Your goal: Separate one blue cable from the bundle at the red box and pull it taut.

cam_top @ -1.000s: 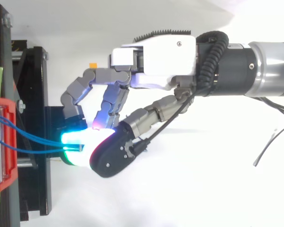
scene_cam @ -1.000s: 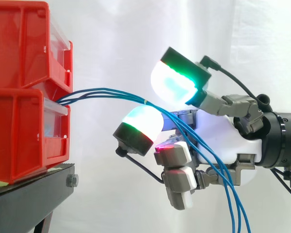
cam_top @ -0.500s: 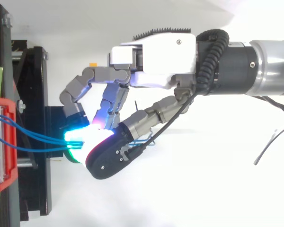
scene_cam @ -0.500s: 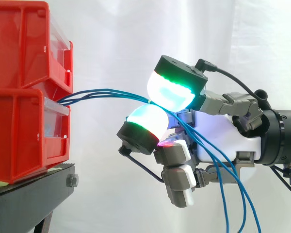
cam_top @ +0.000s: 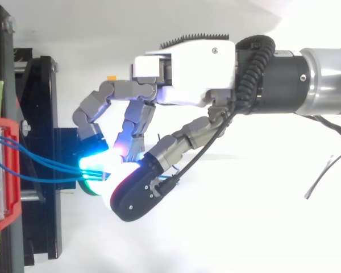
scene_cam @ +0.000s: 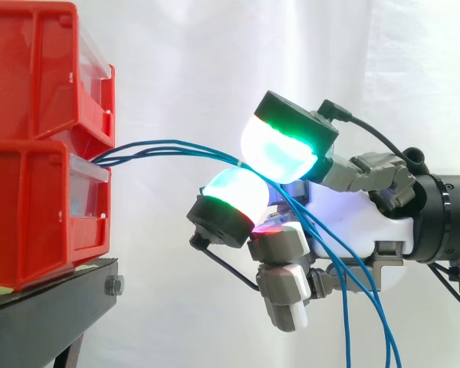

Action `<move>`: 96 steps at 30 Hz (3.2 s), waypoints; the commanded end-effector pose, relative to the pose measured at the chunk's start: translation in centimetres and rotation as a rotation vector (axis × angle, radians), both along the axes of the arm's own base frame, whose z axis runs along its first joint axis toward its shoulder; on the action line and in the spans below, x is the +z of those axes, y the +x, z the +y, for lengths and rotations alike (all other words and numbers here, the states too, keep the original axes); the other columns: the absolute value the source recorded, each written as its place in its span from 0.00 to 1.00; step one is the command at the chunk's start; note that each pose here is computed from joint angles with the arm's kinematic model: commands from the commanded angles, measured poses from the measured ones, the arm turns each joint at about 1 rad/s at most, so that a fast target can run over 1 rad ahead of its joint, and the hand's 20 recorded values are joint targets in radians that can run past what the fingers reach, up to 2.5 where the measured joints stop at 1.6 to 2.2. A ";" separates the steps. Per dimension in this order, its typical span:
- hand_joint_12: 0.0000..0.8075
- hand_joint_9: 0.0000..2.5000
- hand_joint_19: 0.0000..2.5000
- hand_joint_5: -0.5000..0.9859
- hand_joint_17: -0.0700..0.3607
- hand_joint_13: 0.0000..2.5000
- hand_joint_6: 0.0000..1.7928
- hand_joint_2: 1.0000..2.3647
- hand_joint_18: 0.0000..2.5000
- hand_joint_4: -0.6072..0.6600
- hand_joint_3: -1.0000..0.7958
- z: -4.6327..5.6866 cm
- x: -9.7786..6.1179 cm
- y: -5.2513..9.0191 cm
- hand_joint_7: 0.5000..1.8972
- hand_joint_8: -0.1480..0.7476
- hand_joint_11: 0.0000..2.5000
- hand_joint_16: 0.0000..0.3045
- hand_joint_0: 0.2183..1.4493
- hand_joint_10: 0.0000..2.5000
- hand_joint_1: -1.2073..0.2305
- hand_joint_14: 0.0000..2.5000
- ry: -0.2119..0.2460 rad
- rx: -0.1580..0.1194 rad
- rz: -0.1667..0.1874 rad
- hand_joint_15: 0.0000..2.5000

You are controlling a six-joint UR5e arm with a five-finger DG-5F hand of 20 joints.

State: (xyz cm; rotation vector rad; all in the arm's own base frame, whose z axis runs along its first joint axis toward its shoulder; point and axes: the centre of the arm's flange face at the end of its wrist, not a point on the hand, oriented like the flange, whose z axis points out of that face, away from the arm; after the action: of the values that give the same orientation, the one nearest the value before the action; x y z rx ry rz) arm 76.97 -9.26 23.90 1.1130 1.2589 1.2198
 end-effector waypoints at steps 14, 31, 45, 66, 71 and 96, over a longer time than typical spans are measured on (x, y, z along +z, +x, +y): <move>0.44 0.50 0.30 0.26 0.38 0.48 0.52 0.00 0.39 0.52 0.28 -0.1 -0.1 -0.1 0.49 0.51 0.40 0.14 0.32 0.01 0.15 0.01 0.002 -0.001 0.013 0.30; 0.46 0.49 0.32 0.26 0.42 0.48 0.49 0.00 0.40 0.54 0.28 -0.1 0.3 0.0 0.43 0.52 0.38 0.16 0.26 0.01 0.44 0.01 0.004 -0.001 0.008 0.30; 0.44 0.47 0.31 0.24 0.41 0.47 0.50 0.00 0.39 0.41 0.31 -0.2 0.3 0.0 0.53 0.50 0.39 0.15 0.46 0.01 0.18 0.01 0.004 0.000 0.008 0.31; 0.43 0.54 0.30 0.27 0.37 0.51 0.52 0.00 0.41 0.44 0.28 -0.4 0.1 -0.2 0.53 0.50 0.41 0.13 0.38 0.01 0.12 0.01 0.002 -0.006 0.026 0.33; 0.44 0.55 0.31 0.27 0.38 0.51 0.51 0.00 0.42 0.48 0.28 -0.4 0.1 -0.2 0.45 0.51 0.42 0.13 0.30 0.01 0.22 0.01 0.000 -0.008 0.028 0.33; 0.45 0.52 0.34 0.23 0.42 0.50 0.47 0.01 0.41 0.53 0.34 0.2 -0.2 -0.2 0.45 0.50 0.40 0.16 0.34 0.01 0.23 0.01 0.001 -0.014 0.037 0.33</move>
State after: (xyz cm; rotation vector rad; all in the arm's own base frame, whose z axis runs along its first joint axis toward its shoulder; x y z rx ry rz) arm 76.79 -9.12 23.86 1.1474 1.2748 1.1945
